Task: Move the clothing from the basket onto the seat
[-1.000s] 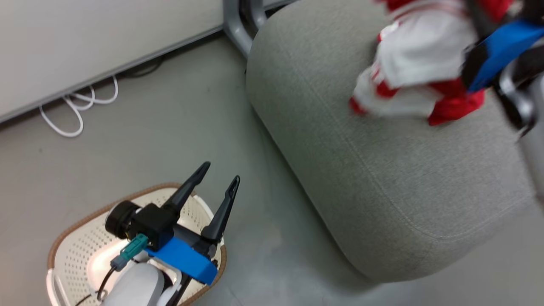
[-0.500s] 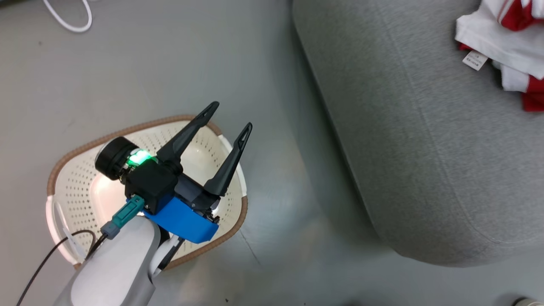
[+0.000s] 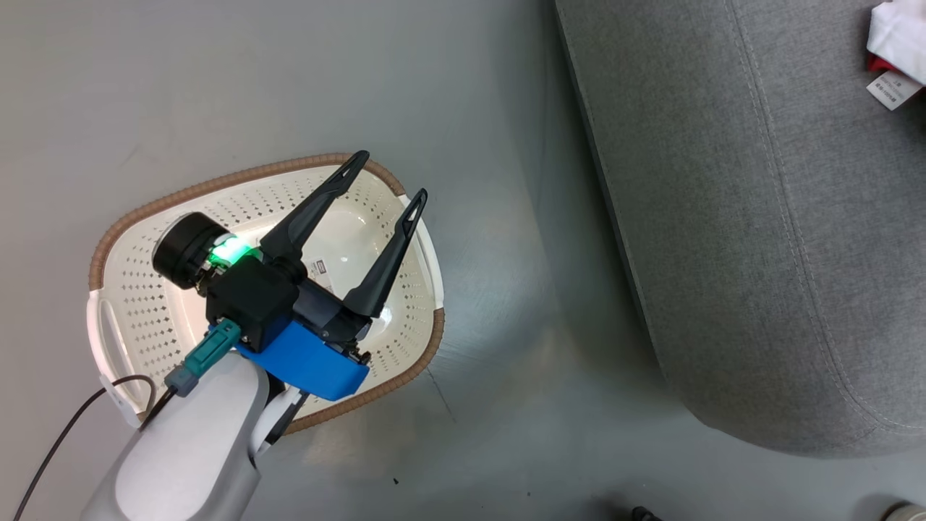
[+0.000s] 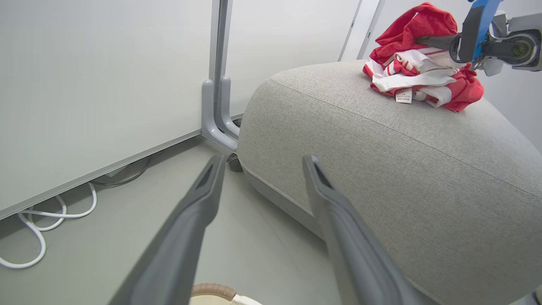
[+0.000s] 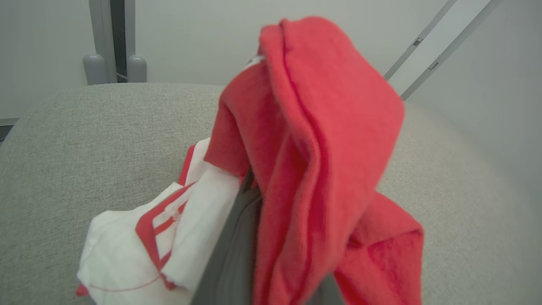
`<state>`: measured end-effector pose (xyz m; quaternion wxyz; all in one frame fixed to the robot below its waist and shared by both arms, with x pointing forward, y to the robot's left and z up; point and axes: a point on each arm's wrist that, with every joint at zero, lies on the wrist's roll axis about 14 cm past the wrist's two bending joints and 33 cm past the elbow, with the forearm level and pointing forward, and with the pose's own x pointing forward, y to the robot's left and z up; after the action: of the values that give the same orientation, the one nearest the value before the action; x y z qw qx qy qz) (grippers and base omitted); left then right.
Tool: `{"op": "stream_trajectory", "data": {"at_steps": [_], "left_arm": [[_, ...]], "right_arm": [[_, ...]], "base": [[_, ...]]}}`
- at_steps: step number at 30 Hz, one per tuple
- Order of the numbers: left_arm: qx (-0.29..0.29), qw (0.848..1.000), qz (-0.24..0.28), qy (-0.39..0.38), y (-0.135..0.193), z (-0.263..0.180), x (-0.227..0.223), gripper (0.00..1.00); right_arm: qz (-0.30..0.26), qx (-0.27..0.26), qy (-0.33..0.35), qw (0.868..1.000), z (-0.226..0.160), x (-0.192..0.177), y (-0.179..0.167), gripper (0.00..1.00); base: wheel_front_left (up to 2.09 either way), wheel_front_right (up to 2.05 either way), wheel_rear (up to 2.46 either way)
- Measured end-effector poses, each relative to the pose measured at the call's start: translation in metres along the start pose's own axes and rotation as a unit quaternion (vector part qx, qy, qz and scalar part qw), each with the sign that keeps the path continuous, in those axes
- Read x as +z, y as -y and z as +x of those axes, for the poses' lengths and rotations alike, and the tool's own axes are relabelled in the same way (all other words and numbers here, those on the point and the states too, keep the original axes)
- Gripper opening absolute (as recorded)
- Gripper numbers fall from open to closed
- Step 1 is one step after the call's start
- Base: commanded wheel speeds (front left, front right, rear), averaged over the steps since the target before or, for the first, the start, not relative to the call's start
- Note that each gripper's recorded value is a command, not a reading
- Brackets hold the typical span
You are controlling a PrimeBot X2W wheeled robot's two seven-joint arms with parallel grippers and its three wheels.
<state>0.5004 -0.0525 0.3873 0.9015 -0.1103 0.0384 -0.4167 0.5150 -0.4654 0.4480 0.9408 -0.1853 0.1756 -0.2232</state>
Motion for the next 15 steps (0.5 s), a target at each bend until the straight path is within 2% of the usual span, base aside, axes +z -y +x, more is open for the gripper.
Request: {"op": "stream_trajectory", "data": {"at_steps": [1, 2, 3, 4, 15], "left_arm": [[0.0, 1.0, 0.0, 0.0, 0.0, 0.0, 0.001, 1.0], [0.001, 1.0, 0.001, 0.001, 0.0, 0.0, 0.002, 1.0], [0.002, 1.0, 0.003, 0.001, 0.0, 0.0, 0.003, 1.0], [0.004, 1.0, 0.004, 0.002, 0.0, 0.0, 0.005, 1.0], [0.037, 0.999, -0.008, 0.014, 0.022, -0.019, 0.039, 1.0]], "right_arm": [[0.0, -0.001, -0.001, 1.0, 0.0, 0.0, 0.0, 0.1], [0.002, -0.002, -0.001, 1.0, -0.001, 0.001, 0.001, 0.45], [0.003, -0.003, 0.003, 1.0, -0.001, 0.004, 0.002, 0.91], [0.002, -0.004, 0.006, 1.0, -0.002, 0.007, 0.004, 1.0], [0.024, 0.003, 0.03, 0.999, -0.037, 0.022, 0.014, 1.0]], "base": [[0.0, 0.0, 0.0], [0.0, 0.0, 0.0], [0.0, 0.0, 0.0], [0.0, 0.0, 0.0], [0.0, 0.0, 0.0]]}}
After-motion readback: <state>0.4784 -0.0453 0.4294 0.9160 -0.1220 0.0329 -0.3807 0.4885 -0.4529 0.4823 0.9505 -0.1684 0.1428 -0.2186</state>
